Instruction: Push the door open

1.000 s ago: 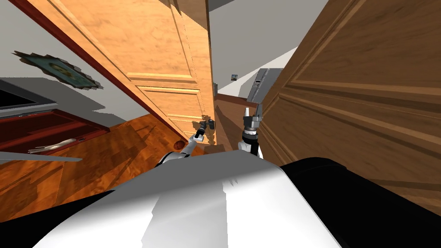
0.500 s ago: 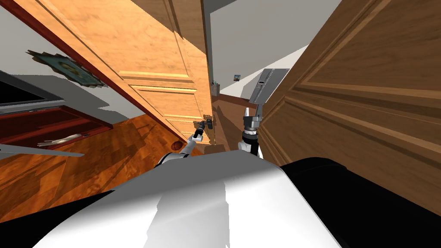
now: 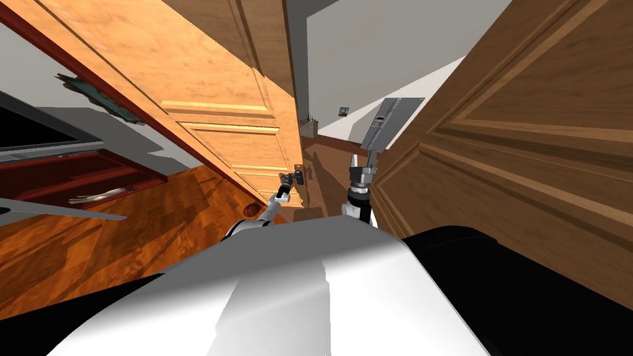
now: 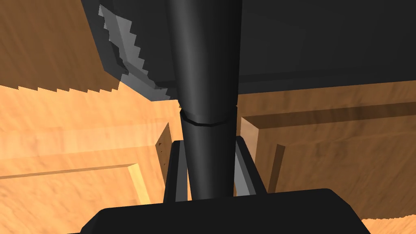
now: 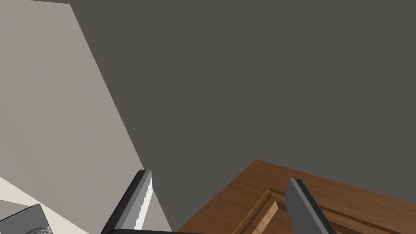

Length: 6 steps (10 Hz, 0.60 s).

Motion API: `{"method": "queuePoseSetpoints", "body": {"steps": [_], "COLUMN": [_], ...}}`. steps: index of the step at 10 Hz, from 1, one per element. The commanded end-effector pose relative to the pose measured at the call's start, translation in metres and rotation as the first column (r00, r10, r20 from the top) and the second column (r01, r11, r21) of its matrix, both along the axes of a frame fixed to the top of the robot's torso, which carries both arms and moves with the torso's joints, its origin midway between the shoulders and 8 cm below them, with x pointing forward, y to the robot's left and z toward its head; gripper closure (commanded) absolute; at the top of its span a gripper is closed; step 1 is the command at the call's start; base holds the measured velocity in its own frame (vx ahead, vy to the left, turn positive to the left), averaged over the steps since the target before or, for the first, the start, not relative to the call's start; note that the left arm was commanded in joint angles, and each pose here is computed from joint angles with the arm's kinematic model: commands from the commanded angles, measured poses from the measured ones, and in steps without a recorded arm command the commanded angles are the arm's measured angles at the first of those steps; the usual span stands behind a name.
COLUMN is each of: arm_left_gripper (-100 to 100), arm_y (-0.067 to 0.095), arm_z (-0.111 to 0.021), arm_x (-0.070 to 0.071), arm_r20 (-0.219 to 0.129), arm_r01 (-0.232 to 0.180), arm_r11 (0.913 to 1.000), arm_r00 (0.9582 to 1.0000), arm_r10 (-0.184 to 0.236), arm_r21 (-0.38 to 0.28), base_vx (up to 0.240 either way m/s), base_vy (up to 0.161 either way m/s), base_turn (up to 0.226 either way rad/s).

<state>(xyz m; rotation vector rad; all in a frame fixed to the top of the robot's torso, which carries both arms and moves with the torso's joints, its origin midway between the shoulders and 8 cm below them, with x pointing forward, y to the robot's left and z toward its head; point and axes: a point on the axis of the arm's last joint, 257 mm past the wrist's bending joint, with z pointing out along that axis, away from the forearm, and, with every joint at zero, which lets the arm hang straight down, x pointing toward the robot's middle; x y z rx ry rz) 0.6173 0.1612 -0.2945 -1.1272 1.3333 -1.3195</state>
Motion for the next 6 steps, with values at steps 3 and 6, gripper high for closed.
{"method": "queuePoseSetpoints", "body": {"steps": [3, 6], "arm_left_gripper": [100, 100], "arm_y": [0.015, 0.024], "arm_z": [0.004, 0.005], "arm_x": [0.004, 0.006], "arm_r20": [0.011, 0.016], "arm_r01": [-0.019, -0.035], "arm_r11": [0.9996, 0.9987], "arm_r00": [0.9998, 0.9993], "arm_r10": [0.019, 0.035], "arm_r21": [0.020, 0.036], "base_vx": [0.158, 0.140], "base_vy": [0.008, 0.016], "base_turn": [0.049, 0.104]}}
